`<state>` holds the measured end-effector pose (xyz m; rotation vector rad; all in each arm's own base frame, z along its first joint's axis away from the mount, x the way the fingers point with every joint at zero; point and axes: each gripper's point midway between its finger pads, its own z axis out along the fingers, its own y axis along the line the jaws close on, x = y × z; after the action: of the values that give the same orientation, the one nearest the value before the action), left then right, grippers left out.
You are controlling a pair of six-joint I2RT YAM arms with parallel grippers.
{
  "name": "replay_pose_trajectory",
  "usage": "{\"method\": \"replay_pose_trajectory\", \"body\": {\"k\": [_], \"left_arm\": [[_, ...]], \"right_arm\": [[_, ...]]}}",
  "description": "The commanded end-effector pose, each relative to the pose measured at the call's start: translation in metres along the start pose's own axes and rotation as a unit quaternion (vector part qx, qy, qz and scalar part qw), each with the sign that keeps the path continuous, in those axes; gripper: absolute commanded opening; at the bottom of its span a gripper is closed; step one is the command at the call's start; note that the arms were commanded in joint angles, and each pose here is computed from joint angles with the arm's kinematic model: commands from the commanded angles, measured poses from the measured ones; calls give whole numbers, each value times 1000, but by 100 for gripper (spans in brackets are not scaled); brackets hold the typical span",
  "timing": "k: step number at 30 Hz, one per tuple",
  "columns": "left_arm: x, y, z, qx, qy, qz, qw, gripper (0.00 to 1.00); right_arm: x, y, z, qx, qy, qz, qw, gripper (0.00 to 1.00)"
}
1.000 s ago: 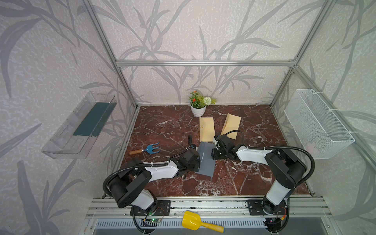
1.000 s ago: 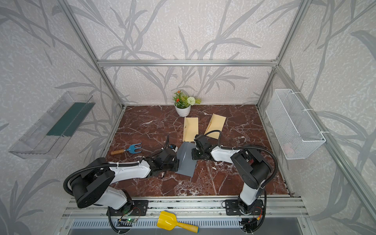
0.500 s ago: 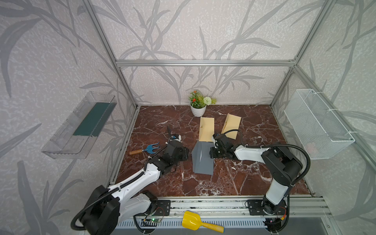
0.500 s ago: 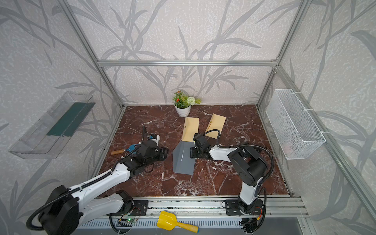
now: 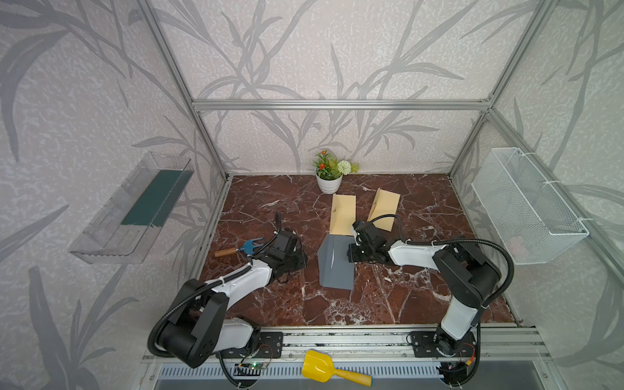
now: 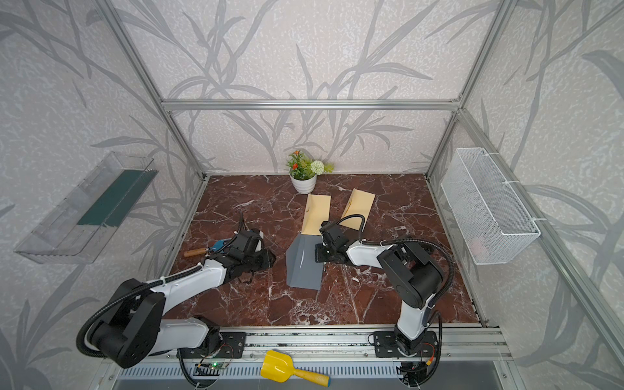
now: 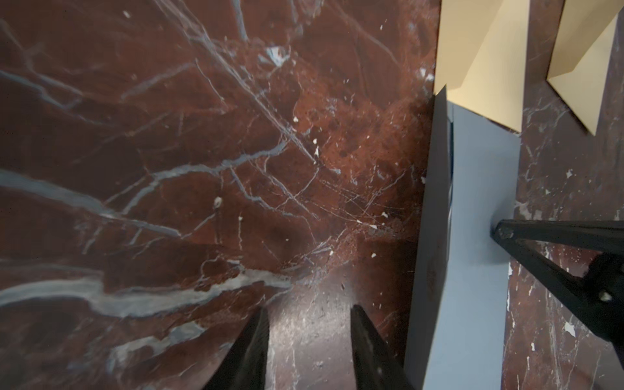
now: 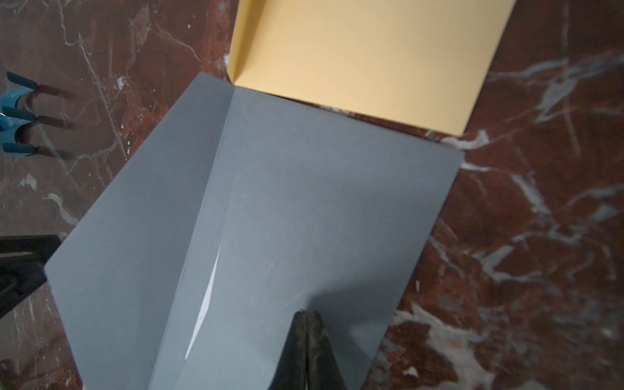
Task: Fold the letter paper in half and place it into the envelope
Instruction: Fold the envelope flap on the envelope.
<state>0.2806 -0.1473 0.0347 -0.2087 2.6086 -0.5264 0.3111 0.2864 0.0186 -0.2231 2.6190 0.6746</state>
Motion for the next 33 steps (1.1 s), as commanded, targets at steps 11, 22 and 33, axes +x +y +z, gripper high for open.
{"method": "replay_pose_trajectory", "body": {"k": [11, 22, 33], "left_arm": [[11, -71, 24, 72, 35, 63, 995, 35], [38, -71, 50, 48, 80, 74, 993, 35], [68, -38, 78, -4, 127, 59, 990, 32]], "right_arm": [[32, -19, 16, 29, 58, 14, 998, 6], [34, -18, 16, 23, 60, 14, 998, 6], [11, 19, -14, -31, 30, -14, 999, 5]]}}
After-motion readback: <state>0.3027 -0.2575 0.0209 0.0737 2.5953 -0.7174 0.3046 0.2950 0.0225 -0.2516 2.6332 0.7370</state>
